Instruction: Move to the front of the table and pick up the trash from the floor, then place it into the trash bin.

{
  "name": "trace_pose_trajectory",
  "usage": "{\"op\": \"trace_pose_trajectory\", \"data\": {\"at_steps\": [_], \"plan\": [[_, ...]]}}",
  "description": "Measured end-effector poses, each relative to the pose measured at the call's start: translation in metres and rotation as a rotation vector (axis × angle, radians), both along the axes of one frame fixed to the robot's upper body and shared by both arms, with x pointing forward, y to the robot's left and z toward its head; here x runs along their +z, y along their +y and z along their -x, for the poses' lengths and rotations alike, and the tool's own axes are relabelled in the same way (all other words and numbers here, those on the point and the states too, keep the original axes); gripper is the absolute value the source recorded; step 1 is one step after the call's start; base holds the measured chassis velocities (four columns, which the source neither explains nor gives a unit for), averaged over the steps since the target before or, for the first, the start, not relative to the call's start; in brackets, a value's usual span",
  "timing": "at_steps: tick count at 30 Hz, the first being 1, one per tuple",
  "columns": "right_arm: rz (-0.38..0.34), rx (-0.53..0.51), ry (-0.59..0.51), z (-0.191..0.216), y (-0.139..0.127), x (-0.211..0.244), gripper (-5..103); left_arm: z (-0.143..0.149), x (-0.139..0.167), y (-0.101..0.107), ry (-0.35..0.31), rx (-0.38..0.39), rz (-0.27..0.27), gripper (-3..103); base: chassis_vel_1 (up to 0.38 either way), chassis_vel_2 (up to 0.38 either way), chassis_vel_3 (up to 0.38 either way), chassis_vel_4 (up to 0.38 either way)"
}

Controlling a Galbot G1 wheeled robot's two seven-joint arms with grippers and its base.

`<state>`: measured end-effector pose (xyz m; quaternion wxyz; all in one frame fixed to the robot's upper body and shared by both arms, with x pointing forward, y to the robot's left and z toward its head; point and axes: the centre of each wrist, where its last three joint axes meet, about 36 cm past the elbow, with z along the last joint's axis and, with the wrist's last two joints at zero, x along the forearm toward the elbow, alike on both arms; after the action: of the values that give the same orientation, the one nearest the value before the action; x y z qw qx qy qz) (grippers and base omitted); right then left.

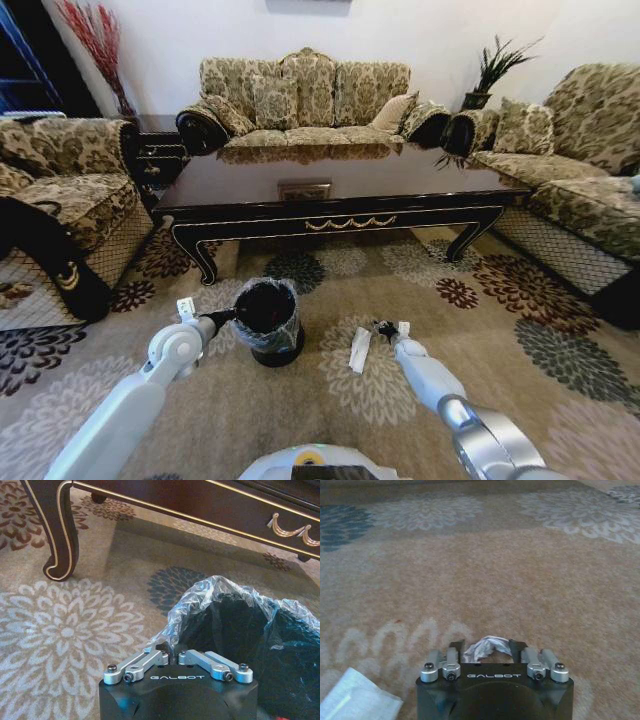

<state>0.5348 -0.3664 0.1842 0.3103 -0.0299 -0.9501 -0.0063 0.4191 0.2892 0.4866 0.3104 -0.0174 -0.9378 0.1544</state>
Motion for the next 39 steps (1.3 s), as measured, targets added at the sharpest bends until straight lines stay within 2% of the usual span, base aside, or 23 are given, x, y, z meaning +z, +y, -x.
{"op": "trace_pose_trajectory", "data": {"at_steps": [4,6,9,10,13,19,22,26,39], "plan": [[0.013,-0.003,0.003,0.004,-0.005,-0.002,30,0.000,0.001,0.000,-0.004,0.002,0.001,4,0.000,0.000,0.000,0.000],[0.014,-0.003,0.004,0.005,-0.005,-0.002,30,0.000,0.001,0.000,-0.005,0.002,0.002,4,0.000,0.000,0.000,0.000],[0.014,-0.003,0.005,0.007,-0.004,-0.003,14,0.001,0.001,0.000,-0.007,0.003,0.002,4,0.000,0.000,0.000,0.000],[0.014,-0.003,0.005,0.007,-0.004,-0.003,14,0.001,0.001,0.000,-0.007,0.003,0.002,4,0.000,0.000,0.000,0.000],[0.017,-0.002,-0.003,0.006,-0.003,-0.002,2,0.001,0.002,-0.001,-0.012,0.002,-0.004,4,0.000,0.000,0.000,0.000],[0.012,-0.006,-0.032,0.005,-0.006,0.011,0,0.003,0.002,-0.004,-0.013,-0.009,-0.007,4,0.000,0.000,0.000,0.000],[0.033,0.002,-0.079,0.009,-0.023,0.040,0,0.002,0.000,-0.014,-0.011,-0.039,-0.011,4,0.000,0.000,0.000,0.000],[0.034,0.017,-0.110,0.024,-0.031,0.061,0,-0.002,-0.002,-0.023,-0.011,-0.062,-0.010,4,0.000,0.000,0.000,0.000],[-0.015,0.084,-0.215,0.068,-0.016,0.124,0,0.003,-0.012,-0.055,0.011,-0.163,-0.020,4,0.000,0.000,0.000,0.000]]}}
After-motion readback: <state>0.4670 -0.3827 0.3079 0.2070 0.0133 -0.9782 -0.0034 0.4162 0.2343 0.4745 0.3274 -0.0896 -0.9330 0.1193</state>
